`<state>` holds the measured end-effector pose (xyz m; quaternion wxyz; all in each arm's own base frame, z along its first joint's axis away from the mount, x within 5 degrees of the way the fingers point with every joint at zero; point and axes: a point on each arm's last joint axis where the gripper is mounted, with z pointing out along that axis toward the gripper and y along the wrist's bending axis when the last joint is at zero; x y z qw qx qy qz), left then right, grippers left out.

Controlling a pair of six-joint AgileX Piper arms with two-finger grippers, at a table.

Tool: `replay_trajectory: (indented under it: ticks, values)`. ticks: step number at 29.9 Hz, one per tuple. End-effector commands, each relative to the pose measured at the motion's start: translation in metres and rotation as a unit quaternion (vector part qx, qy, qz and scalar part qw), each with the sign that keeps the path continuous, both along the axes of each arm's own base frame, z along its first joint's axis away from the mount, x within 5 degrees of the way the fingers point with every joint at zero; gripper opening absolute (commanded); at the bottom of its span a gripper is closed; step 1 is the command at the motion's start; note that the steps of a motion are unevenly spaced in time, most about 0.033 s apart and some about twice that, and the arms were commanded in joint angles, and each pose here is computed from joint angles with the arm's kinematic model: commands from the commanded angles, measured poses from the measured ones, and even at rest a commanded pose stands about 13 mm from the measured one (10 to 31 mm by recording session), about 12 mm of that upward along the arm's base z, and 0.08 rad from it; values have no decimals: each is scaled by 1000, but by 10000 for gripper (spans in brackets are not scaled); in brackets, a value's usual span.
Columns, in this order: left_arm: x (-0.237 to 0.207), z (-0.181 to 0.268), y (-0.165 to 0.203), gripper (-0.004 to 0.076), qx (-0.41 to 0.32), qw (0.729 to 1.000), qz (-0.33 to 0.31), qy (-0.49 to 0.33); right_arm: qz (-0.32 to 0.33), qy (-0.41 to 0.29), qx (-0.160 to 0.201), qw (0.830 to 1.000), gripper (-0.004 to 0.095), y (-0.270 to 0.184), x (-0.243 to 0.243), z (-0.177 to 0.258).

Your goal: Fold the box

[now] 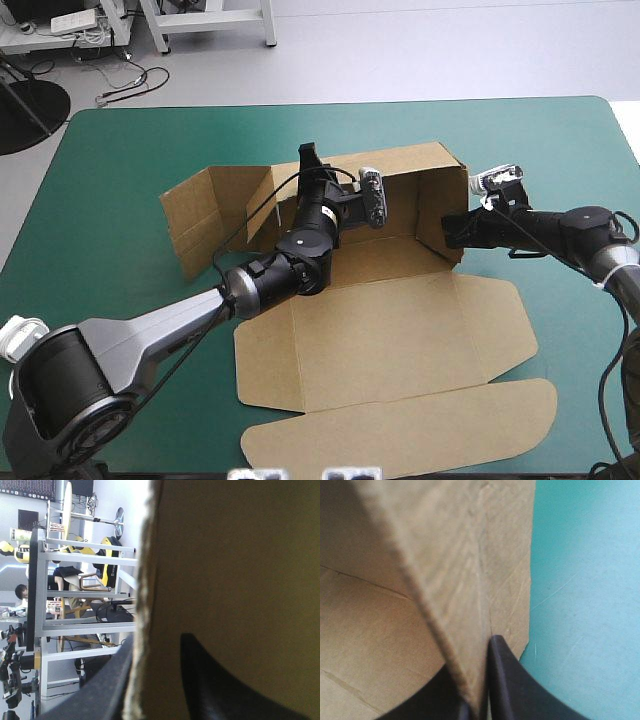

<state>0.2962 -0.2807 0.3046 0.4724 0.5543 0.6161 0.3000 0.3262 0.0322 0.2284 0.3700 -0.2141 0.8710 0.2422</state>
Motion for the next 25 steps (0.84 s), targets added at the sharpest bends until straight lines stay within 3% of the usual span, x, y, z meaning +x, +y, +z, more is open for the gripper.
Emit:
replay_trajectory:
  ticks: [1, 4, 10, 20, 22, 25]
  values:
    - [-6, 25, 0, 365, -22, 999, -17, -33, 35, 9, 26, 999, 0, 10, -8, 15]
    - [-6, 27, 0, 437, -10, 999, -21, -47, 31, 20, 23, 999, 0, 10, -9, 13]
    - [-27, 36, -15, 432, -5, 997, -14, -77, 25, 32, 17, 999, 0, 8, -10, 13]
    - [-109, 108, -47, 421, -99, 982, -58, -152, 19, 42, 26, 999, 0, 9, -10, 13]
    - [-121, 123, -43, 392, -119, 978, -64, -160, 17, 45, 28, 998, 0, 9, -10, 13]
    - [-128, 147, -28, 229, -148, 971, -62, -179, 12, 51, 30, 998, 0, 9, -11, 13]
